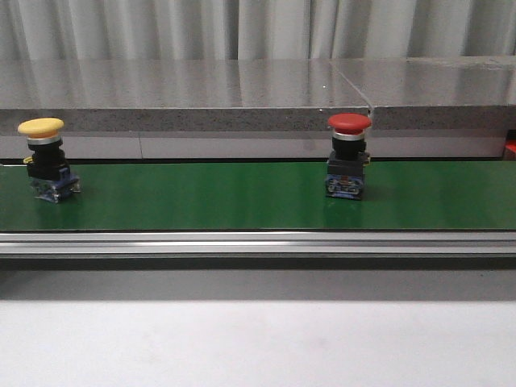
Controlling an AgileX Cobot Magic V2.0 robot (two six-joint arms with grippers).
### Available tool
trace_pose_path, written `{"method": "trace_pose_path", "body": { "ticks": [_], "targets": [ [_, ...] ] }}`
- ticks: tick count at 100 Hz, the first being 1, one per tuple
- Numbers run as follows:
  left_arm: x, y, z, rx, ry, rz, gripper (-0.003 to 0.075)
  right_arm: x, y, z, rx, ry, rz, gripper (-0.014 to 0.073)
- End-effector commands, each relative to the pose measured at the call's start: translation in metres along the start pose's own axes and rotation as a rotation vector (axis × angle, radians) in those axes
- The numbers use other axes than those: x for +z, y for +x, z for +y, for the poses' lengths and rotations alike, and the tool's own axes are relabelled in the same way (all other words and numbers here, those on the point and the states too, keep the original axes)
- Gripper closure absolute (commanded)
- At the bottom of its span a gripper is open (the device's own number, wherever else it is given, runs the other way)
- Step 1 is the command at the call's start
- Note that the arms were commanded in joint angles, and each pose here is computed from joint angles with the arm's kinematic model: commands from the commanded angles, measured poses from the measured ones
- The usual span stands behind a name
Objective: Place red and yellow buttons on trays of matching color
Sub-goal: 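Lower the right gripper onto the red button at the belt's end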
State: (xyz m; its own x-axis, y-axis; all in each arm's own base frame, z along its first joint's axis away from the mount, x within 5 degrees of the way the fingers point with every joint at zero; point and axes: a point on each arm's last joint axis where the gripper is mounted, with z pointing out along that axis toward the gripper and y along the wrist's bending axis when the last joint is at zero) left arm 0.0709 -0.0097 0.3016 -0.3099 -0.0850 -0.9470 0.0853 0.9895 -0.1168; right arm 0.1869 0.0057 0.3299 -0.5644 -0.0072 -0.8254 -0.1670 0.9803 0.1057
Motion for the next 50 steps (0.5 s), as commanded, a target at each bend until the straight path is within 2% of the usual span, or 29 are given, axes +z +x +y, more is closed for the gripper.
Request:
{"method": "trace_pose_path", "body": {
  "ticks": [1,10,23,29,36,50],
  "targets": [
    [-0.0029,-0.0142,-0.0021,-0.01,0.017,-0.091,0.0739,-0.0081,-0.0113,0.0018,0.002,0.004,-0.076,0.0561],
    [-0.0029,-0.0142,-0.0021,-0.01,0.017,-0.091,0.0739,-0.008,-0.0104,0.0024,0.002,-0.003,-0.066,0.0384],
    [-0.0029,-0.0142,-0.0021,-0.01,0.017,-0.091,0.0739,-0.0081,-0.0112,0.0046,0.038,-0.028,-0.074,0.0015],
    [-0.0029,-0.0142,-0.0021,-0.01,0.017,-0.091,0.0739,-0.0082,-0.0117,0.0055,0.055,-0.039,-0.08,-0.0078],
    [-0.0029,-0.0142,-0.0021,-0.01,0.017,-0.091,0.0739,-0.0079,-0.0115,0.0058,0.056,-0.043,-0.076,-0.0048],
    [-0.0029,-0.0142,-0.0021,-0.01,0.017,-0.091,0.0739,-0.0052,-0.0129,0.0071,0.03,-0.068,-0.033,-0.0047]
  ]
}}
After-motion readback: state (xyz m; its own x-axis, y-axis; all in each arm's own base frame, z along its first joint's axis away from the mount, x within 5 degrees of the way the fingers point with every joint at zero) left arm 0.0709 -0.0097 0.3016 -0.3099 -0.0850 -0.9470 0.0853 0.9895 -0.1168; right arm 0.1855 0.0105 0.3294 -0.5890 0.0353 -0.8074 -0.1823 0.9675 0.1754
